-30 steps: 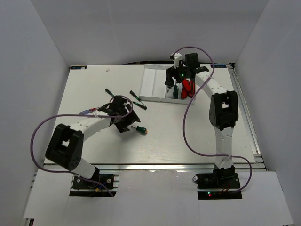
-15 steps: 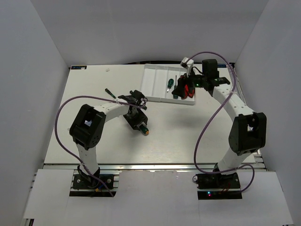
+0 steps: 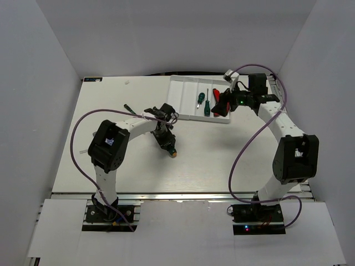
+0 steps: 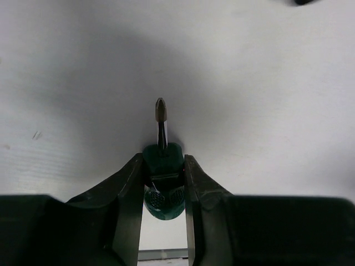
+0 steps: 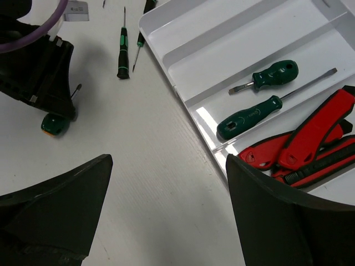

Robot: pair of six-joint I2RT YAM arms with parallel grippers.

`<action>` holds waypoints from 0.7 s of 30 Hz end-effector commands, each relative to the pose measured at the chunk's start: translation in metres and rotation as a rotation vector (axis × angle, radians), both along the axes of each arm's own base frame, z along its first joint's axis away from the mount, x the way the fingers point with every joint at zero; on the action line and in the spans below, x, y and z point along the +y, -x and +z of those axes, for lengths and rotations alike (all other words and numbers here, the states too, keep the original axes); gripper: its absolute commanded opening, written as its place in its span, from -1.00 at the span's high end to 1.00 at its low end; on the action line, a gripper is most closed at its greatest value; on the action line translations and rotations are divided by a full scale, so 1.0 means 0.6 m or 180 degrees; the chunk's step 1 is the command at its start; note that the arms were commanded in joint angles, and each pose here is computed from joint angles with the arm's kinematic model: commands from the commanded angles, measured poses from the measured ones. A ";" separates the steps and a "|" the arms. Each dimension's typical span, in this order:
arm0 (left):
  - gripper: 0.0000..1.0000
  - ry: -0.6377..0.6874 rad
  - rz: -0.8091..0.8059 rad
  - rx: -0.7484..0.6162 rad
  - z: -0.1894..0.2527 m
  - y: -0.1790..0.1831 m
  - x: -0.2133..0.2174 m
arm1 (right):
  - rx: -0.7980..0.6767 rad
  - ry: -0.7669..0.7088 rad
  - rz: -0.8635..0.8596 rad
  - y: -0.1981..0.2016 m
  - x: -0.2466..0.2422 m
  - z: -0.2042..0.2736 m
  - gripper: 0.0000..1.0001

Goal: Sort the tools into containers

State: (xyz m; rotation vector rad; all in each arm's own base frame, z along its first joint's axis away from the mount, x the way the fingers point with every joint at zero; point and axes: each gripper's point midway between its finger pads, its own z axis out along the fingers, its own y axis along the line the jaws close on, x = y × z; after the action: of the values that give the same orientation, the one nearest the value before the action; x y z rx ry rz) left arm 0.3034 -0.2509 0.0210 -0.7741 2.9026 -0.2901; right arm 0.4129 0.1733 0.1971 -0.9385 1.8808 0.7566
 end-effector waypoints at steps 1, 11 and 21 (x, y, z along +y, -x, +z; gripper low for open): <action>0.77 0.0016 -0.0432 -0.0555 0.062 -0.061 -0.021 | -0.0302 -0.0088 0.0048 0.009 -0.011 0.055 -0.79; 0.77 0.0747 -0.2118 -0.2401 0.257 -0.234 -0.183 | -0.0527 -0.0124 0.0039 0.027 -0.057 0.078 -0.79; 0.74 0.0713 -0.2524 -0.3559 0.300 -0.370 -0.269 | -0.0518 -0.0100 0.0080 0.056 -0.061 0.067 -0.79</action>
State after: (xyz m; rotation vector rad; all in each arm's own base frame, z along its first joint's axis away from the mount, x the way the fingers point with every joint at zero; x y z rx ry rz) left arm 0.5080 -0.3988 0.1668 0.3924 2.1126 -0.7983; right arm 0.3878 0.1352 0.2252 -0.9403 1.7699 0.7052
